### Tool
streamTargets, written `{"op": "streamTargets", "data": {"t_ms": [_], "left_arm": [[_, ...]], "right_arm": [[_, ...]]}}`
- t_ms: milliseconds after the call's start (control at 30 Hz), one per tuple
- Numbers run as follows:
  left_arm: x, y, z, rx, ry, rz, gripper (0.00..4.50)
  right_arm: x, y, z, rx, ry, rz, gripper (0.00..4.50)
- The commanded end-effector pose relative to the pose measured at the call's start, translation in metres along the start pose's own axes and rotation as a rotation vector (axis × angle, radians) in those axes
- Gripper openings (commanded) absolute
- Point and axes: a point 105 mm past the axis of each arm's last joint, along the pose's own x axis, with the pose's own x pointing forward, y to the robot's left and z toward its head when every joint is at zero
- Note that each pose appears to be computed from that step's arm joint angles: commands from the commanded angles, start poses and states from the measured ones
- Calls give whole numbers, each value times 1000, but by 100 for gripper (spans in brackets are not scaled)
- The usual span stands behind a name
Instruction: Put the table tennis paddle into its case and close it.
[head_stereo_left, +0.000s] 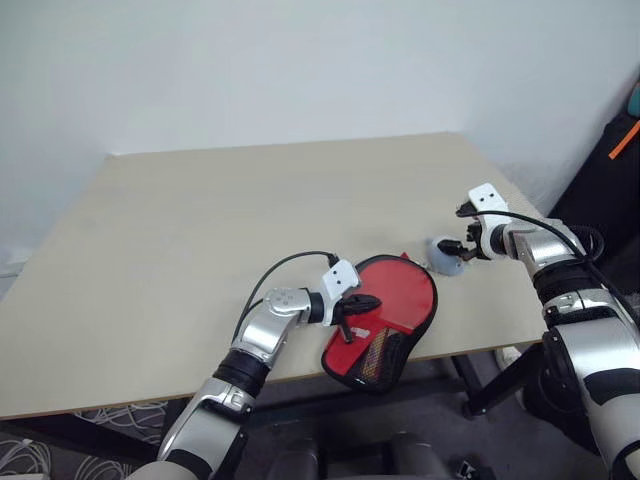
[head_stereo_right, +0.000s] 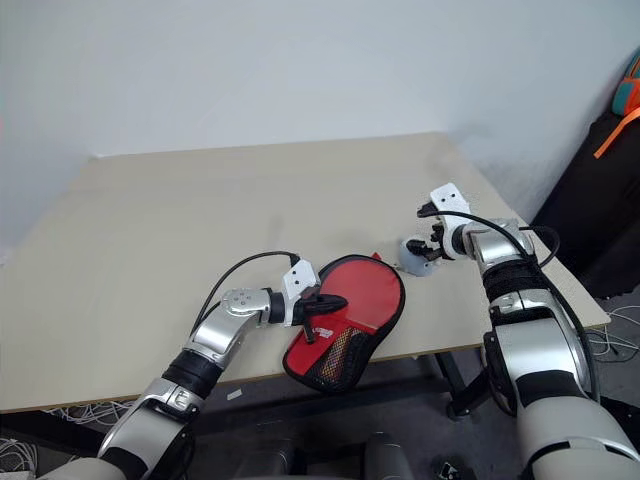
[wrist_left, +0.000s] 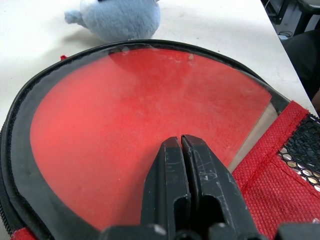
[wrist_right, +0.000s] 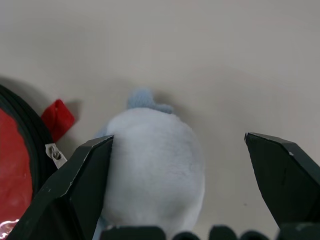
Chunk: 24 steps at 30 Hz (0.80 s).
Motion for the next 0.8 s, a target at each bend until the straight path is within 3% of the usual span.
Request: {"op": "streamTargets", "data": {"t_ms": [33,300,667,800], "left_arm": [[2,-7,-16,-25,58,-11,0],[2,-7,-18,-26,63,-7,0],[4,-7,-20,-33,68,-6,0],[4,-7,-21,-34,70,-7,0]], "right_arm": [[-2,1,8,-43,-1,22,448],[-8,14,-12,-101,89,146,448],[-19,4,-13,-118,89,116,448],[-20,3,-11,-116,81,111,361]]}}
